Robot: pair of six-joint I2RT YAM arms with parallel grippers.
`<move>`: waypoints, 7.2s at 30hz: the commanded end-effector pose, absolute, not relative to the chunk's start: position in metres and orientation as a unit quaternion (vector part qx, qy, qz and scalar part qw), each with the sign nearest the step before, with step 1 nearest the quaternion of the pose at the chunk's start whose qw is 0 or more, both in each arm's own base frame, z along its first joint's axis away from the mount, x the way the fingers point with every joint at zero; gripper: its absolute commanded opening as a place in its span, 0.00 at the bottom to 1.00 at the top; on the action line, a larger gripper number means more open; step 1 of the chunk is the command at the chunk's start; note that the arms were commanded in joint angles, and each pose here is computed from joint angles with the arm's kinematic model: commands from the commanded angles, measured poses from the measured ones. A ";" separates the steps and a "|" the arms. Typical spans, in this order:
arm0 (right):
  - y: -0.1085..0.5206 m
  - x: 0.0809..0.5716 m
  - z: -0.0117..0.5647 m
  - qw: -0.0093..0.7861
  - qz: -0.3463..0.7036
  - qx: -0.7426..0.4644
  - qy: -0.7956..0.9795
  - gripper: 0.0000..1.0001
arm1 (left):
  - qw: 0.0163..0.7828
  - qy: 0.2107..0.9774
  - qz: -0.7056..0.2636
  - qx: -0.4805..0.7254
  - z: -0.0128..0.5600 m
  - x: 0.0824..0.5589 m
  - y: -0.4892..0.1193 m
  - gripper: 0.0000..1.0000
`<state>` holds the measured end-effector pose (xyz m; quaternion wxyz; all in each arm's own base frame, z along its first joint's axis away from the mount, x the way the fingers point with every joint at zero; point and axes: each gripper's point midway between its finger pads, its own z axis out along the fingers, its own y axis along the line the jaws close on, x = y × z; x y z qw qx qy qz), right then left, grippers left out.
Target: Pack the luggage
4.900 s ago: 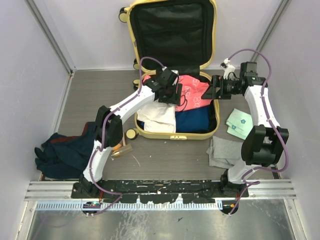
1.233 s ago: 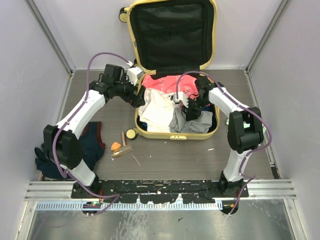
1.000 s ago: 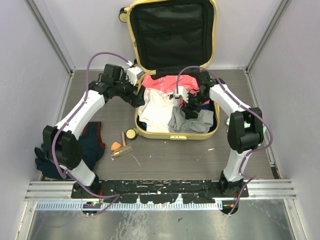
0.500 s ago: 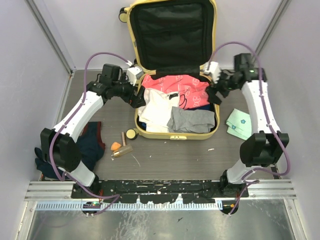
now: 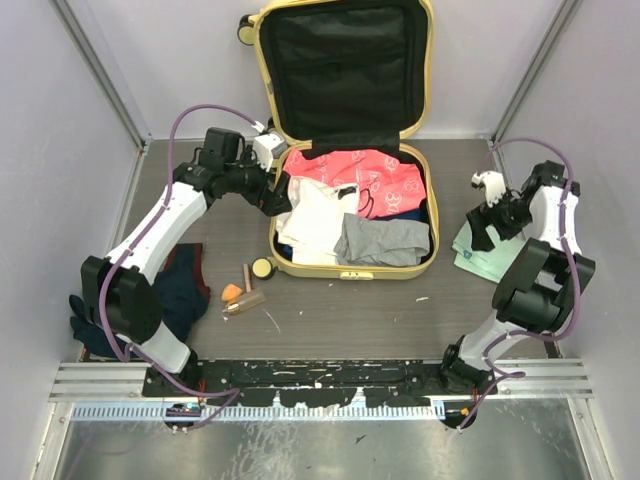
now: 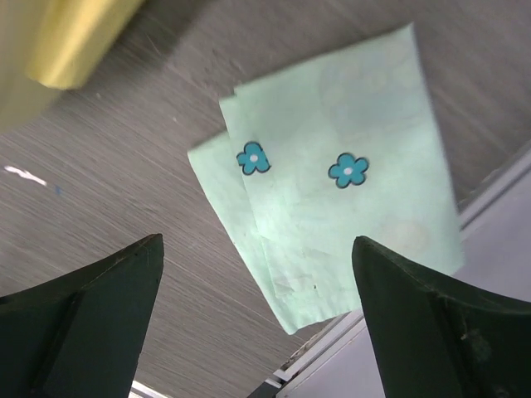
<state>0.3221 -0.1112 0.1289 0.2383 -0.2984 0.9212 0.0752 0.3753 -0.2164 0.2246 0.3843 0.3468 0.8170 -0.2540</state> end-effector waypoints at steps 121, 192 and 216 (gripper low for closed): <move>0.262 0.461 0.248 0.425 0.160 -0.601 0.658 0.01 | 0.508 0.825 -0.209 0.133 0.286 0.506 -0.108 0.98; 0.025 0.470 0.363 0.567 0.232 -0.165 0.773 0.78 | 0.746 0.530 -0.330 0.231 0.435 0.618 -0.208 0.00; -0.007 0.413 0.343 0.552 0.205 -0.141 0.796 0.75 | 0.624 0.584 -0.343 0.389 0.347 0.453 -0.187 0.00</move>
